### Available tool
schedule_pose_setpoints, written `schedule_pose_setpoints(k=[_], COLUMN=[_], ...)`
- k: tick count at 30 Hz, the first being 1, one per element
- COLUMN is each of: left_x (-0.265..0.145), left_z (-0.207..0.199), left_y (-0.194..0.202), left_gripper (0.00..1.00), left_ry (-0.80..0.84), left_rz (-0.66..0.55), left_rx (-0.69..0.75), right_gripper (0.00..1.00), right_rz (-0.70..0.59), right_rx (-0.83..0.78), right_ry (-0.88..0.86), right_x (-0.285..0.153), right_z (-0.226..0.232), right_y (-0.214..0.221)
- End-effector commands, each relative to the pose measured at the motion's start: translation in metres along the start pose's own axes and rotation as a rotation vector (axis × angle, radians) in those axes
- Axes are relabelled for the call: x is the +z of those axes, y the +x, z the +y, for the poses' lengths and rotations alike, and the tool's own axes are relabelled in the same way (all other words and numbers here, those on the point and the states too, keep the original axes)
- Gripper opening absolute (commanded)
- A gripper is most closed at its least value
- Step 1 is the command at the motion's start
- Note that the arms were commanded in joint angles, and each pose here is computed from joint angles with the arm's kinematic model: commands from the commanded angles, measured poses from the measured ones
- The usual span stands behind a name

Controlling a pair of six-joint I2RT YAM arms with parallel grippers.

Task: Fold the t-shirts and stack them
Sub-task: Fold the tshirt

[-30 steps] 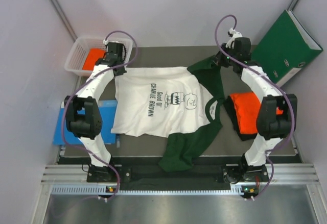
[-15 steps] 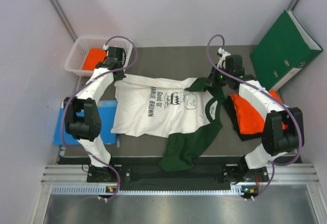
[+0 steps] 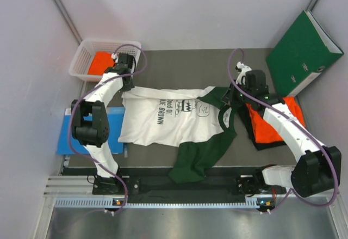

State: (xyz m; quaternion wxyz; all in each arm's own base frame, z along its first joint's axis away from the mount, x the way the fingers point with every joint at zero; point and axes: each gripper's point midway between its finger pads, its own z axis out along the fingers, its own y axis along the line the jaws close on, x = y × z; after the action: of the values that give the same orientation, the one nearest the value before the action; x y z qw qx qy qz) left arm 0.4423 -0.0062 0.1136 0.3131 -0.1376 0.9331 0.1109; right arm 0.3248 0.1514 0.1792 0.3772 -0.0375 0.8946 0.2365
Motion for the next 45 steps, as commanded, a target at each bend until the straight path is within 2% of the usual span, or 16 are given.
schedule_pose_setpoints(k=[1,5,6,8,9,10,12,13,16,21,22,26,31,36,45], left_x=[0.005,0.009,0.010,0.010,0.010,0.010,0.008,0.007,0.003,0.004,0.005,0.017,0.033,0.051,0.062], left_z=[0.010,0.015,0.014,0.014,0.014,0.013,0.013,0.012,0.011,0.008,0.007,0.000,-0.008,-0.013,-0.015], left_y=[0.022,0.033,0.036,0.038,0.037,0.036,0.033,0.029,0.020,0.006,0.003,-0.003,-0.013,-0.003,0.005], left_gripper=[0.00,0.00,0.45,0.89,0.99,0.99,0.99,0.99,0.99,0.99,0.99,0.99,0.99,0.99,0.97], left_ry=[-0.046,-0.076,-0.081,-0.083,-0.084,-0.079,-0.078,-0.074,-0.067,-0.050,-0.050,-0.040,-0.044,-0.052,-0.044], left_rz=[0.068,0.105,0.117,0.122,0.120,0.116,0.107,0.098,0.073,0.036,0.027,0.024,0.026,0.076,0.103], left_rx=[-0.005,-0.004,-0.014,-0.024,-0.035,-0.039,-0.049,-0.053,-0.060,-0.039,-0.039,-0.004,0.013,0.033,0.040], right_gripper=[0.00,0.00,0.00,0.00,0.00,0.07,0.40,0.61,1.00,0.99,1.00,1.00,0.98,0.96,0.93], right_rz=[0.074,0.137,0.156,0.201,0.224,0.239,0.261,0.247,0.148,-0.041,-0.059,-0.131,-0.132,-0.081,-0.056], right_rx=[0.009,0.029,0.034,0.042,0.044,0.036,0.028,0.010,-0.030,-0.091,-0.110,-0.123,-0.069,-0.031,0.004], right_ry=[0.007,-0.016,-0.014,-0.020,-0.021,-0.036,-0.027,-0.005,0.049,0.171,0.237,0.306,0.390,0.438,0.436], right_x=[-0.006,-0.010,-0.011,-0.013,-0.015,-0.015,-0.016,-0.018,-0.024,-0.022,-0.016,0.006,0.047,0.080,0.110], right_z=[-0.001,0.004,0.004,0.007,0.008,0.011,0.008,0.004,0.000,-0.016,-0.029,-0.045,-0.082,-0.112,-0.131], right_y=[0.032,0.061,0.068,0.086,0.094,0.100,0.110,0.108,0.079,0.028,0.020,-0.014,-0.034,-0.036,-0.044])
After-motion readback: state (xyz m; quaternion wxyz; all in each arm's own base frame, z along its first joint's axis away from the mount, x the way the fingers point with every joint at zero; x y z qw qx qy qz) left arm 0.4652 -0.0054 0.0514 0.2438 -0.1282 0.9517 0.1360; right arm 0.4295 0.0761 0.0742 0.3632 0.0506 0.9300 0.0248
